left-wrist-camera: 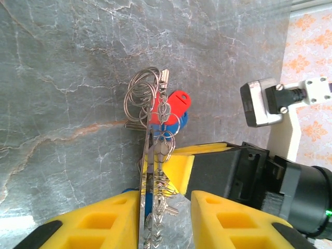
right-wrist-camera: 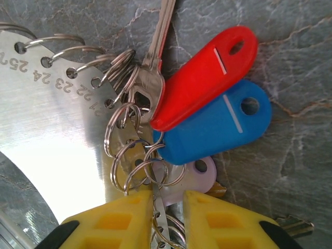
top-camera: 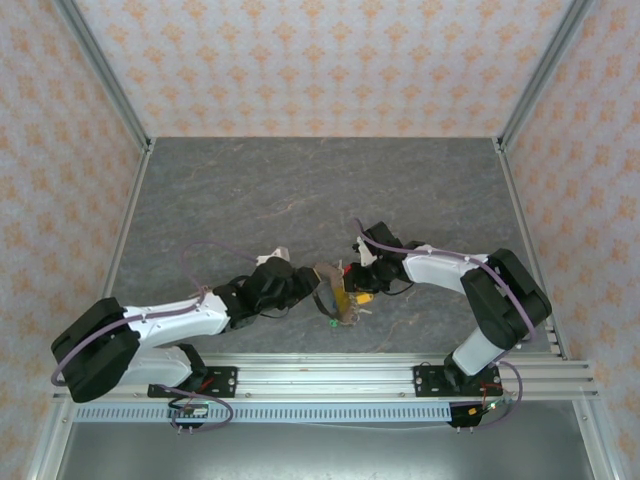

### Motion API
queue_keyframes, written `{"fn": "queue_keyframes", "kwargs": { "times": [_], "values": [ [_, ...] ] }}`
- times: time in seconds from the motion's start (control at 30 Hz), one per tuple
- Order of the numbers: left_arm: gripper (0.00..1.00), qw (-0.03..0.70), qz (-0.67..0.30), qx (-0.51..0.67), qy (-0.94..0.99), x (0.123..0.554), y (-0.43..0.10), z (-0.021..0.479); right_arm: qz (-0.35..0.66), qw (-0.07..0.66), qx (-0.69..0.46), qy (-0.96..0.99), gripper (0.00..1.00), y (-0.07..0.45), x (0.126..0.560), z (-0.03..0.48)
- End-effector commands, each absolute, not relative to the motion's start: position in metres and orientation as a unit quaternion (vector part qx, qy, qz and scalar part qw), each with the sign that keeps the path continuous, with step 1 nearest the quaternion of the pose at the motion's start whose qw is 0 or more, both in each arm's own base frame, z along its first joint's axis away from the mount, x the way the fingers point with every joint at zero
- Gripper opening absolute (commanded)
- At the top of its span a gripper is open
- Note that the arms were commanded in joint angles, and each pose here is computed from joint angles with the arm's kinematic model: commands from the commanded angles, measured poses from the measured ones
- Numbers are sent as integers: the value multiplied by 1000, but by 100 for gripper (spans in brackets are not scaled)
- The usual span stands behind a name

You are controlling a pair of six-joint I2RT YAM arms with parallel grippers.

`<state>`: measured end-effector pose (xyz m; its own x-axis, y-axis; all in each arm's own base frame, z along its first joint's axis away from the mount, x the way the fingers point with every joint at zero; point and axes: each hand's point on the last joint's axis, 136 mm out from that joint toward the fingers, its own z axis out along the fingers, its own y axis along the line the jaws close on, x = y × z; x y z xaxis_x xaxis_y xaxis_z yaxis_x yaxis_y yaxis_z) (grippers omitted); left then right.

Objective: Put the keys on the keyring

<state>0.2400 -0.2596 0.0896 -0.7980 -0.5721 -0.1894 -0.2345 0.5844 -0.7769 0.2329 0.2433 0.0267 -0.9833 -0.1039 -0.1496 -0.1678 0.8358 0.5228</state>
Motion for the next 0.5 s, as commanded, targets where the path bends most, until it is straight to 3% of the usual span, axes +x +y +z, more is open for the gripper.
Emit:
{"fn": "queue_keyframes", "kwargs": {
  "times": [0.0,0.2,0.3,0.4,0.47],
  "values": [
    [31,216,-408,-216,860,246,-276,98,277,41,-64,958,23,241,226,20],
    [28,212,-413,-201,863,249,-287,99,276,41,-63,958,23,240,226,21],
    [20,214,-400,-198,869,248,-283,97,276,43,-62,958,23,239,225,21],
    [1,218,-373,-192,881,247,-276,94,279,51,-61,957,23,239,227,26],
    [0,226,-349,-178,892,246,-271,94,282,62,-59,956,22,238,229,32]
  ]
}}
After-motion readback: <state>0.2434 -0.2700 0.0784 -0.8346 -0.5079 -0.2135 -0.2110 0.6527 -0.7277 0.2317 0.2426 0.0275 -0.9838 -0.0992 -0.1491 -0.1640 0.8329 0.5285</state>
